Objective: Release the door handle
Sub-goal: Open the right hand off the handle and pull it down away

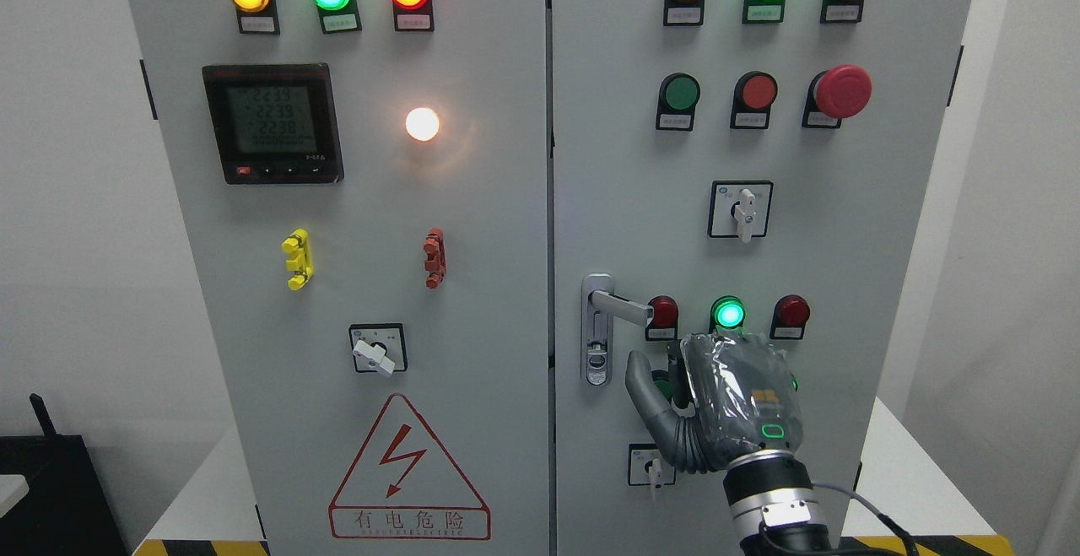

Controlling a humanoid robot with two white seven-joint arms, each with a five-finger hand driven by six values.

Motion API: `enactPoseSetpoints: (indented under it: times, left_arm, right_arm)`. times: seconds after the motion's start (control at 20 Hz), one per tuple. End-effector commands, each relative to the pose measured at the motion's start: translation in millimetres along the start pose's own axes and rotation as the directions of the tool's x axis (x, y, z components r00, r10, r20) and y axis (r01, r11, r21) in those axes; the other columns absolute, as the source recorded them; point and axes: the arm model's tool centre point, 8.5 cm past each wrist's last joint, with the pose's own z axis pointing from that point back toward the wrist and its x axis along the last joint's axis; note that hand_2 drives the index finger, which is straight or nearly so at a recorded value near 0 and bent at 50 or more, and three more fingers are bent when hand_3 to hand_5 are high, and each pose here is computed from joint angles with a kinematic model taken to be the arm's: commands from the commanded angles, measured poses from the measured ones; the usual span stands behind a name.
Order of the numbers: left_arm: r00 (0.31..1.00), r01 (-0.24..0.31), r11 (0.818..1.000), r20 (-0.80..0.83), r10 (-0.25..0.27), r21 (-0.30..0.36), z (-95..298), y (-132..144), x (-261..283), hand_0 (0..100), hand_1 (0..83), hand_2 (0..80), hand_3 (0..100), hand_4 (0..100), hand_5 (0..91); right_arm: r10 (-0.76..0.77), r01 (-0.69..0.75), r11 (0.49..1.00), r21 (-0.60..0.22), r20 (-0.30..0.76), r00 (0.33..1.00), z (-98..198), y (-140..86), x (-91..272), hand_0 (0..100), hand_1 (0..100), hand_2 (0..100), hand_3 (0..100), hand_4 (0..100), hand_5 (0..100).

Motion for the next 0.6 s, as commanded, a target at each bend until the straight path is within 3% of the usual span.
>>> enactPoseSetpoints:
  times: [0.0,0.1,0.15,0.25,0.3,0.35,0.45,0.55]
  left_arm:
    - [1.0,-0.014,1.0,0.026,0.014,-0.003,0,-2,17,12,38.9,0.0,0,0,0.0]
    - [1.0,-0.014,1.0,0.026,0.014,-0.003,0,-2,17,12,38.9,0.0,0,0,0.0]
    - [1.0,-0.014,1.0,0.026,0.014,-0.003,0,-2,17,12,38.9,0.0,0,0,0.0]
    - [1.0,-0.014,1.0,0.026,0.014,-0.003,0,-2,17,12,38.9,0.0,0,0,0.0]
    - [1.0,-0.014,1.0,0.026,0.014,-0.003,0,-2,17,12,38.9,0.0,0,0,0.0]
    - [1.0,-0.014,1.0,0.026,0.014,-0.003,0,-2,17,12,38.9,0.0,0,0,0.0]
    - [1.0,-0.014,1.0,0.026,0.014,-0.003,0,-2,17,12,38.9,0.0,0,0,0.0]
    - [1.0,-0.014,1.0,0.026,0.014,-0.003,0,-2,17,12,38.9,0.0,0,0,0.0]
  right_arm:
    - [0.023,-0.026,0.99,-0.141,-0.025,0.999,37,-12,-20,61,10,70,99,81,87]
    - [0.06,-0.069,0.984,-0.163,-0.056,0.997,47,-14,-41,58,17,45,68,61,61]
    - [0.076,-0.085,0.981,-0.175,-0.059,0.995,49,-17,-49,58,18,37,61,52,52]
    - [0.102,-0.115,0.974,-0.195,-0.072,0.992,51,-25,-65,57,19,17,28,15,13]
    - [0.115,-0.128,0.972,-0.199,-0.074,0.991,53,-29,-73,57,19,12,19,7,5]
    - [0.131,-0.144,0.969,-0.203,-0.079,0.988,55,-33,-83,58,17,1,2,0,0]
    - [0.143,-0.154,0.966,-0.206,-0.069,0.987,59,-39,-96,59,8,0,0,0,0]
    - [0.118,-0.126,0.969,-0.213,-0.05,0.992,61,-41,-99,55,0,0,0,0,0]
